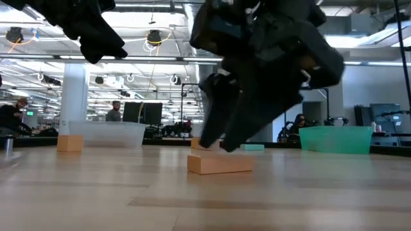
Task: Sort & place blocks by color
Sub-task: Put the orange block into the light blue bin
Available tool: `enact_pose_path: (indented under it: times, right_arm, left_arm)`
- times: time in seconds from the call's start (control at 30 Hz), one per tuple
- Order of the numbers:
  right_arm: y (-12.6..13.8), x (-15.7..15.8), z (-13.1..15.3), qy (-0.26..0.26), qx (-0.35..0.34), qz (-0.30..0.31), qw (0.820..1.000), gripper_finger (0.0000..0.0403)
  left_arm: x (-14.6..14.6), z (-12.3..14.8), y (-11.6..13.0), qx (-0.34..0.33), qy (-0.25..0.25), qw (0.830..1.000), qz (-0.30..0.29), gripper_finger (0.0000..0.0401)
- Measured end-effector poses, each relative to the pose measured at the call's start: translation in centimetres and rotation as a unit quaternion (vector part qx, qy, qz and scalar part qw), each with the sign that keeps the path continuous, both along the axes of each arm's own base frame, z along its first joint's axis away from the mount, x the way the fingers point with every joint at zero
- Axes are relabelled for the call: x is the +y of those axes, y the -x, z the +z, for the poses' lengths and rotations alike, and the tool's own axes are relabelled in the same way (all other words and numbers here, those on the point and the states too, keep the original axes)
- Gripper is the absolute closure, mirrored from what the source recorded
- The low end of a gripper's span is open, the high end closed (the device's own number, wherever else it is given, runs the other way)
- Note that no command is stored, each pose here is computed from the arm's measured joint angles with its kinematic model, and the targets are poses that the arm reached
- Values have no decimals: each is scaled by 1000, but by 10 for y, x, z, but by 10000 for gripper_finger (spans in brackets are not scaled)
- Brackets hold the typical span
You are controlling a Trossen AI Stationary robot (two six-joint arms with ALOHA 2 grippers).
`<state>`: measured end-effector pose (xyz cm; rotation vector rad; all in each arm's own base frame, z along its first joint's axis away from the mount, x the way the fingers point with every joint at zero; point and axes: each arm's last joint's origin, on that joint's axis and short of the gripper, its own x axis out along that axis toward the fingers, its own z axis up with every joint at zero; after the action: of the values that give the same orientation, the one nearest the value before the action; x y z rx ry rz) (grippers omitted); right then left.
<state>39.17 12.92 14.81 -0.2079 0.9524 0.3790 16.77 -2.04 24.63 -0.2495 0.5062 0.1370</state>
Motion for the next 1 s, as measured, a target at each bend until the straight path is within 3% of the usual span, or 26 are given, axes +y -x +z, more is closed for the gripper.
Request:
enact_pose_path:
  times: [0.33,0.43,0.53,0.6,0.77,1.0]
  right_arm:
    - [0,3,-30,24,49,-23,998,141]
    - [2,3,-29,15,58,-54,997,184]
    - [3,1,-21,6,53,-69,996,256]
    - [5,-3,-12,-3,59,-78,995,293]
    - [10,-31,31,-44,44,-127,990,293]
    - [42,-89,96,-57,48,-223,972,293]
  left_arm:
    - [-1,0,0,1,4,1000,-8,264]
    - [-1,0,0,1,8,1000,-14,264]
    - [-1,0,0,0,9,1000,-14,264]
    - [-1,0,0,0,9,1000,-14,264]
    - [-1,1,0,-4,9,1000,-14,264]
    - [-1,2,-1,-14,33,999,3,264]
